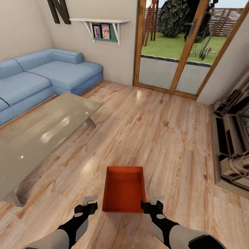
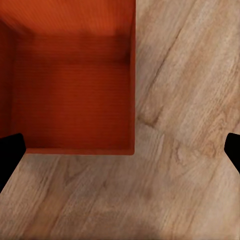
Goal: Move the two storage containers from the living room to the garage. In the garage, place one container on the floor and stack the other container on top of it (either order is fine).
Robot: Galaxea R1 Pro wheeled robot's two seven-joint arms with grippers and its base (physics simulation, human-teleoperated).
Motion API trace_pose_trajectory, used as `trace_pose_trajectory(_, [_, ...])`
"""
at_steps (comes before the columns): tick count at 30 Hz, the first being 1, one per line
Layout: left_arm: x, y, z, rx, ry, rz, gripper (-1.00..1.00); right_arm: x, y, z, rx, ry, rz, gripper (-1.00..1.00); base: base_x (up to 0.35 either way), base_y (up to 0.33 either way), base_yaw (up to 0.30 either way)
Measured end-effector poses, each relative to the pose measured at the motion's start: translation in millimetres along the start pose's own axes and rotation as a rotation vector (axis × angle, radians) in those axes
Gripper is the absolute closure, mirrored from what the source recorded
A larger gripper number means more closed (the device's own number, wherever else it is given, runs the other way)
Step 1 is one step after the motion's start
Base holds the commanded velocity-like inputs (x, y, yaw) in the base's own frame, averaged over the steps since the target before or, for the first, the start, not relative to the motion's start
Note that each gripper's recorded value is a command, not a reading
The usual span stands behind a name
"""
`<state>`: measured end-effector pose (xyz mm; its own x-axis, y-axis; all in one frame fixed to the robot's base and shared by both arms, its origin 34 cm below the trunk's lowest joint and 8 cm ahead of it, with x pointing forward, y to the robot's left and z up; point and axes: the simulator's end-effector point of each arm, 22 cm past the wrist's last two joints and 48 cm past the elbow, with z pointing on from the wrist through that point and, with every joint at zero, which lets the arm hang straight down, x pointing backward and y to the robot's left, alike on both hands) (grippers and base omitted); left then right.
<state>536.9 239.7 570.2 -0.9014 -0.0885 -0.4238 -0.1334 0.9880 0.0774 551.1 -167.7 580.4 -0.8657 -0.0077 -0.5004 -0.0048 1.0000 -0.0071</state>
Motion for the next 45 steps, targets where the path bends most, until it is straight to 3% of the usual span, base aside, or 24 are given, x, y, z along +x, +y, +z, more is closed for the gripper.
trace_pose_trajectory(7, [-22, 1, 0.9, -0.005, -0.046, -0.032, -1.00, 2, -1, 0.2, 0.001, 0.009, -0.001, -1.00, 0.000, 0.000, 0.000])
trace_pose_trajectory(10, [-25, -1, 0.7, -0.006, -0.047, -0.050, -1.00, 11, -1, 0.0, 0.001, 0.051, -0.009, -1.00, 0.000, 0.000, 0.000])
trace_pose_trajectory(11, [-25, -2, 0.6, -0.005, -0.046, -0.053, -1.00, 17, -1, -0.4, 0.000, 0.077, -0.013, -1.00, 0.000, 0.000, 0.000])
trace_pose_trajectory(12, [-24, -1, 0.7, -0.008, -0.041, -0.059, -1.00, 39, 0, -3.1, -0.002, 0.189, -0.032, -1.00, 0.000, 0.000, 0.000])
trace_pose_trajectory(16, [-19, 0, 0.6, -0.010, -0.029, -0.062, -1.00, 47, -1, -4.5, -0.003, 0.232, -0.038, -1.00, 0.000, 0.000, 0.000])
trace_pose_trajectory(26, [0, -2, -0.2, -0.001, 0.005, -0.048, -1.00, 28, 0, -1.1, -0.003, 0.150, -0.026, -1.00, 0.000, 0.000, 0.000])
trace_pose_trajectory(45, [-1, -7, 4.0, -0.005, -0.001, -0.062, -1.00, 29, 0, 4.2, -0.002, 0.144, -0.025, -1.00, 0.000, 0.000, 0.000])
